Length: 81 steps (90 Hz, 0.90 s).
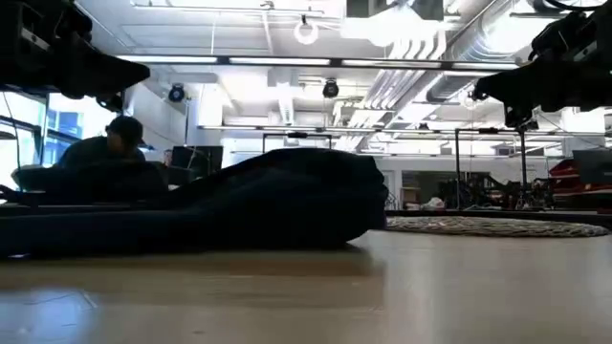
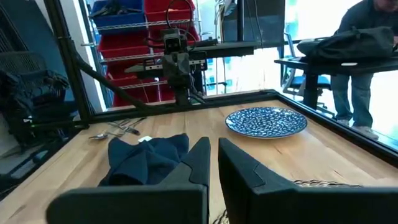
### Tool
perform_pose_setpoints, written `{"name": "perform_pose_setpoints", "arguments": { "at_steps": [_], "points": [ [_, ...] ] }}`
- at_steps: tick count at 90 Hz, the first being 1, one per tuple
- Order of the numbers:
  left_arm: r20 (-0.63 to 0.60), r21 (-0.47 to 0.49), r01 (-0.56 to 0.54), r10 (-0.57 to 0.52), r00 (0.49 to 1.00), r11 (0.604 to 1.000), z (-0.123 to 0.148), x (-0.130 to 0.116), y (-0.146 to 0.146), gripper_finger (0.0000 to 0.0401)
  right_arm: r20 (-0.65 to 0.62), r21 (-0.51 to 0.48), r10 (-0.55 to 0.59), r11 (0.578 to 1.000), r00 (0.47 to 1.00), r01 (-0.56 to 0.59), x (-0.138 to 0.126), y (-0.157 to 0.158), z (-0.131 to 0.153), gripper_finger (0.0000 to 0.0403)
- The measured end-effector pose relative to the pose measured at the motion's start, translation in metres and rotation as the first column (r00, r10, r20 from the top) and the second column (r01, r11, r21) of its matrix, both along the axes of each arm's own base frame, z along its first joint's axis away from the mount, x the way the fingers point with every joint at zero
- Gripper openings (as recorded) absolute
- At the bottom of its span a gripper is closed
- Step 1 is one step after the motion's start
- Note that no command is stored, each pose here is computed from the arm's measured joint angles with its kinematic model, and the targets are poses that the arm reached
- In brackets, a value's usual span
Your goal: Set table place
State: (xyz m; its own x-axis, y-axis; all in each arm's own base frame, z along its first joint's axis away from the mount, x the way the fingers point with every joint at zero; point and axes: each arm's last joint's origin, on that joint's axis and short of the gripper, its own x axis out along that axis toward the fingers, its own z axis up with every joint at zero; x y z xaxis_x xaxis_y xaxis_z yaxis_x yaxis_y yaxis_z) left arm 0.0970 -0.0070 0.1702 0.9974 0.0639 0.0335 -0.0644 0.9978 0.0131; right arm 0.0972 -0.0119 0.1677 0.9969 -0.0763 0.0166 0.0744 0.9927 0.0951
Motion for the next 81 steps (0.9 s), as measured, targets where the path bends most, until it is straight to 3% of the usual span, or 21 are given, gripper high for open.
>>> {"name": "perform_pose_setpoints", "arguments": {
  "at_steps": [81],
  "points": [
    [0.000,0.000,0.000,0.000,1.000,1.000,-0.0001,0.0000,0.0000,0.0000,0.000,0.000,0.006,1.000,1.000,-0.006,0.0000,0.0002,0.0000,0.0000]
  ]
}}
